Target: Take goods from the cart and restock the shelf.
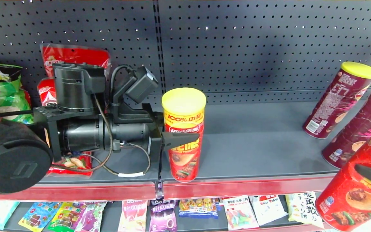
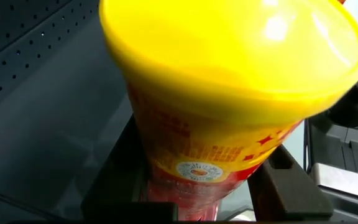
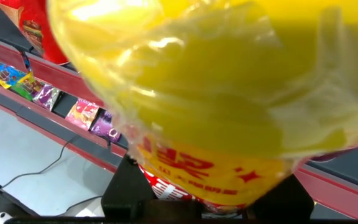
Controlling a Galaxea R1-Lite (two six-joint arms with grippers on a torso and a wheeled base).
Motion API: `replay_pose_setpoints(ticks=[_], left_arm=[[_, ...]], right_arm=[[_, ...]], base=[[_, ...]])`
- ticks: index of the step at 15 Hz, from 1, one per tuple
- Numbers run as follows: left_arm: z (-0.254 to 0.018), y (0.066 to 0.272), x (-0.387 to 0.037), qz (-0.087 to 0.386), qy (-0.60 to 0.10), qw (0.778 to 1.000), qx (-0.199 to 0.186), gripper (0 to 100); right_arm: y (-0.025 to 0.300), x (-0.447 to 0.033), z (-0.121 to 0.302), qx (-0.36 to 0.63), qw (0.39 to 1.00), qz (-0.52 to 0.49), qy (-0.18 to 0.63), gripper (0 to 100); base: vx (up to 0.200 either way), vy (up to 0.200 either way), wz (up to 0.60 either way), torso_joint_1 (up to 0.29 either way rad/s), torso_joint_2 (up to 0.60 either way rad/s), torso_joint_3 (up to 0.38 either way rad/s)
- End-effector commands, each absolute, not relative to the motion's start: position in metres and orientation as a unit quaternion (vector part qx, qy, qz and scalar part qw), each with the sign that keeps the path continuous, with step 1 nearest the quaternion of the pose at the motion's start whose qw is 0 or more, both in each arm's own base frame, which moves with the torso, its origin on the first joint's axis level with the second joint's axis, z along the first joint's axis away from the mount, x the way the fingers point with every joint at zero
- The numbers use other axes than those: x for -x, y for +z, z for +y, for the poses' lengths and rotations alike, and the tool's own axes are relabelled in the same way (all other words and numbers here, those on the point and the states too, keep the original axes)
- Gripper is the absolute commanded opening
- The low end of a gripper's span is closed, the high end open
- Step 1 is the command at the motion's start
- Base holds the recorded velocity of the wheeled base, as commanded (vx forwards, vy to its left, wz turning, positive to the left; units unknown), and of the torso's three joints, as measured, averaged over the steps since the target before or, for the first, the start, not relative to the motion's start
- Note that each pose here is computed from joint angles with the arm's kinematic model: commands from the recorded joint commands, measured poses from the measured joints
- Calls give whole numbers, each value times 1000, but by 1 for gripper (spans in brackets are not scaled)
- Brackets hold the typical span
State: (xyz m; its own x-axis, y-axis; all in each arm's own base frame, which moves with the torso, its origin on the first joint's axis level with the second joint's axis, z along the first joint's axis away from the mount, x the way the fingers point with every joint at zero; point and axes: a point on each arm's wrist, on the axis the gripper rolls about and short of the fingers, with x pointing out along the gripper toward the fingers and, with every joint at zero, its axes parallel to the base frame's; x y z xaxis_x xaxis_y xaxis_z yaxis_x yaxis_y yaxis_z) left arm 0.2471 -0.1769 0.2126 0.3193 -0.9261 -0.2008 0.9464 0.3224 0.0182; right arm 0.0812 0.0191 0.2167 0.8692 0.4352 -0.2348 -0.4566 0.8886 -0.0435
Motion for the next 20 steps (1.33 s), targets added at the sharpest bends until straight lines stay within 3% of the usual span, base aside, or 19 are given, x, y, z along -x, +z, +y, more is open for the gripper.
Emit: replay_pose_setpoints(ticks=[1,2,7,11,20], left_arm=[[-177,211,-247,80,-578,809,-67,0],[-179,209,-248,81,-576,810,-68,100],[-172,205,-241,91,-568,815,-68,100],[-141,190,-215,122,-544,827,-66,100],[-96,178,-178,136,-501,853,-57,100]], right_arm=[[222,-89,21,50,965,112,233,0],[229,-96,22,51,964,109,235,0],[259,-138,47,59,948,109,293,0],[280,-200,86,65,933,101,339,0],[273,-301,152,95,884,85,449,0]], base=[[0,0,0,0,0,0],[0,0,0,0,0,0],[0,0,0,0,0,0],[0,0,0,0,0,0],[0,0,0,0,0,0]])
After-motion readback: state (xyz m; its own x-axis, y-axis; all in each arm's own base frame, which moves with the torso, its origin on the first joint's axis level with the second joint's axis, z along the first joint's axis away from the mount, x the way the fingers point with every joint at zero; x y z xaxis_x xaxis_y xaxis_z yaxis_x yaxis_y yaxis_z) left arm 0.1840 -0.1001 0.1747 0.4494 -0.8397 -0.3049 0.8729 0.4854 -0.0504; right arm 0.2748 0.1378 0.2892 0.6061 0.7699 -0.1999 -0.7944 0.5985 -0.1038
